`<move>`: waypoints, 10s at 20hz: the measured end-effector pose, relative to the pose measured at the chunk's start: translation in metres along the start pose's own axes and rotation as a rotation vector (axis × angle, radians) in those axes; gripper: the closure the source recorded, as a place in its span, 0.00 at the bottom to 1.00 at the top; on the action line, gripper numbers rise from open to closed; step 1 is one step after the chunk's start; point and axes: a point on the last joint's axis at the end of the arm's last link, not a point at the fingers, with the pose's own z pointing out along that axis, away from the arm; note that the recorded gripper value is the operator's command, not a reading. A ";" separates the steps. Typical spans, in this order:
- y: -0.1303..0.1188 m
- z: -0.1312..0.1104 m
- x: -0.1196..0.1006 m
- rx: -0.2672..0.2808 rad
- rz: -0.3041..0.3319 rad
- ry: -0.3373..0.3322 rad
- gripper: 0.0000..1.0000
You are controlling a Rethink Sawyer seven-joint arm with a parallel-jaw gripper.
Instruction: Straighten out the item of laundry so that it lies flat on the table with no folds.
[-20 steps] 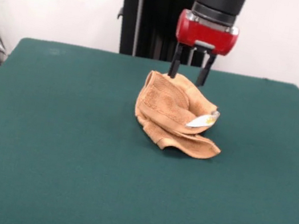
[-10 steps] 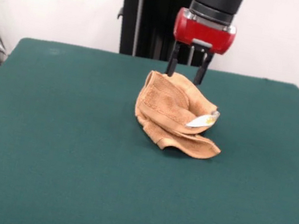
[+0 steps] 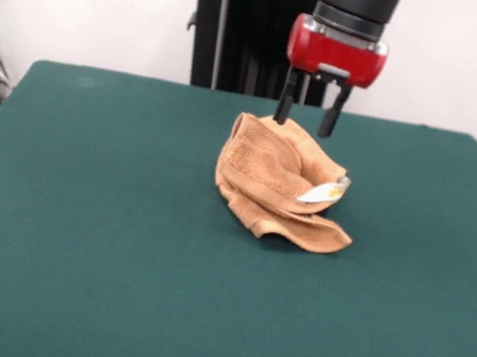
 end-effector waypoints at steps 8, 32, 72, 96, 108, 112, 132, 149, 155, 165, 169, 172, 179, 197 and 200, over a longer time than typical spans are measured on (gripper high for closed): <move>-0.003 0.000 -0.003 0.005 0.004 -0.020 0.00; -0.007 -0.002 -0.010 0.010 0.011 -0.057 0.00; -0.009 0.005 -0.055 -0.095 0.064 -0.202 0.00; 0.044 0.028 -0.019 -0.147 -0.011 -0.057 0.00; 0.058 0.041 0.014 -0.141 -0.051 0.071 0.00; 0.055 0.043 0.017 -0.134 -0.049 0.078 0.00; 0.043 0.045 -0.005 -0.106 -0.026 -0.067 0.00; 0.046 0.063 -0.002 -0.109 -0.028 -0.049 0.00; 0.047 0.069 0.004 -0.113 -0.030 -0.025 0.00; 0.048 0.069 0.011 -0.121 -0.031 0.029 0.00; 0.052 0.069 0.016 -0.126 -0.028 0.068 0.00; 0.057 0.068 0.020 -0.128 -0.031 0.093 0.00; 0.064 0.075 0.030 -0.121 -0.049 0.115 0.00; 0.063 0.084 0.024 -0.110 -0.047 0.062 0.00; 0.062 0.084 0.022 -0.107 -0.045 0.045 0.00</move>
